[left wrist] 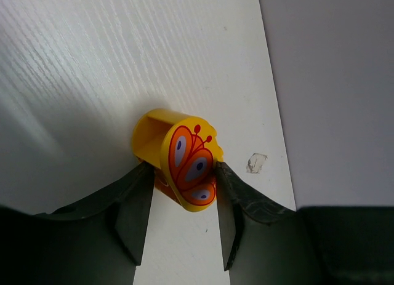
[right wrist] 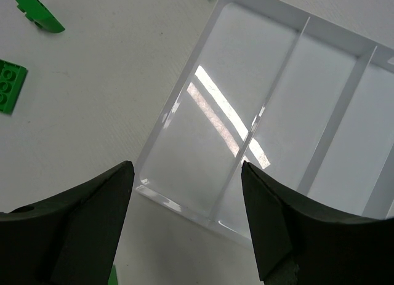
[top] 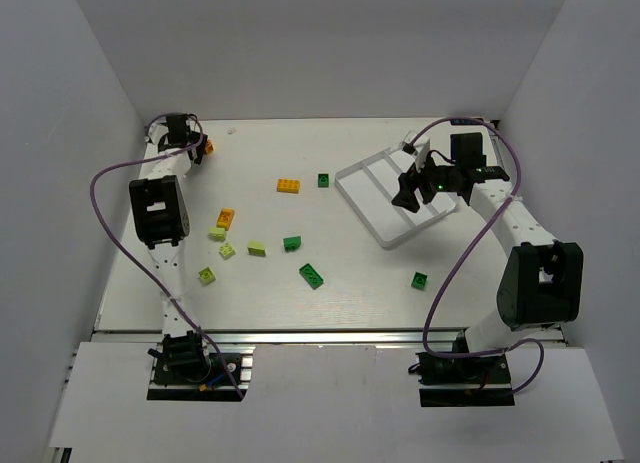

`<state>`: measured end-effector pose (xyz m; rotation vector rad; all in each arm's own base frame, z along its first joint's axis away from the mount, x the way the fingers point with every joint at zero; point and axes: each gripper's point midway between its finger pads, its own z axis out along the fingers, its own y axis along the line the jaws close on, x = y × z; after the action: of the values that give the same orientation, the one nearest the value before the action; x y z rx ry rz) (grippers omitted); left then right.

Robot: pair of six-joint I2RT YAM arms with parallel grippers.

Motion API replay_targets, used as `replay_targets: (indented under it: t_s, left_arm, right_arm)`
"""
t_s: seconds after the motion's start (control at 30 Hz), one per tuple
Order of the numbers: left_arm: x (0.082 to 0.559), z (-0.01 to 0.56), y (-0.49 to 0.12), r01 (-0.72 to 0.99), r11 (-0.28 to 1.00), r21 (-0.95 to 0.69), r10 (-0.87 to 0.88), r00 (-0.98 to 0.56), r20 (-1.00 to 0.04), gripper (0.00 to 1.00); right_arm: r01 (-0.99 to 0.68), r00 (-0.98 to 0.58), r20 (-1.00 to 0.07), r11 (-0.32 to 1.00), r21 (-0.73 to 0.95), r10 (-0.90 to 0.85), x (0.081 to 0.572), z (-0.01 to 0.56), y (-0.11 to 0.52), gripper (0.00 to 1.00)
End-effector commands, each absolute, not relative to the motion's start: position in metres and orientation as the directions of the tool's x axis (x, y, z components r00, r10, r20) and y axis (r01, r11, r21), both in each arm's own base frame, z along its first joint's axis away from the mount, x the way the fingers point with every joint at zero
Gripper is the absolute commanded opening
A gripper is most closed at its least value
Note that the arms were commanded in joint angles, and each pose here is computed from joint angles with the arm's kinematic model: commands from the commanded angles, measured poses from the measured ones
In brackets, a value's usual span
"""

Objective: Sort the legos into containers by color

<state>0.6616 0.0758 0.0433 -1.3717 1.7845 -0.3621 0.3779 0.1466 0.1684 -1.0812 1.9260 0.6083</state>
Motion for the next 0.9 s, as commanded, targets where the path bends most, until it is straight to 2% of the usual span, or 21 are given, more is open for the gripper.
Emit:
replay_targets:
  t_s: [0.0,0.37,0.57,0.63,0.73,0.87]
  left_arm:
    - [0.627,0.008,0.062,-0.72,0.396,-0.57,-0.9,-0.179,-0.398,0.53]
    - [0.595,0.001,0.038,-0.662,0.525,-0.535,-0.847,-0.346,-0.403,0.51]
    - [0.568,0.007,0.03,-0.645,0.539,-0.541,-0.839,-0.353,-0.415,0.52]
    - [0.569,0.021,0.036,-0.618,0.533,-0.577,-0.841,-0.316,-0.439,0.57]
    - [0.575,0.042,0.041,-0.593,0.539,-0.599,-0.834,-0.278,-0.476,0.69]
    - [0.58,0.064,0.052,-0.597,0.476,-0.645,-0.864,-0.182,-0.469,0.75]
  right_arm:
    - [-0.858,-0.24,-0.862,0.513,-0.027,-0.446,0.38,0.186,0.148,0.76]
    - [-0.857,-0.242,-0.863,0.514,-0.025,-0.444,0.374,0.185,0.147,0.76]
    - [-0.859,-0.235,-0.865,0.511,-0.028,-0.444,0.372,0.185,0.148,0.76]
    - [-0.86,-0.233,-0.864,0.509,-0.031,-0.447,0.37,0.184,0.147,0.76]
    - [-0.863,-0.232,-0.862,0.503,-0.031,-0.451,0.368,0.182,0.147,0.76]
    - [-0.864,-0.229,-0.865,0.503,-0.031,-0.447,0.368,0.182,0.148,0.76]
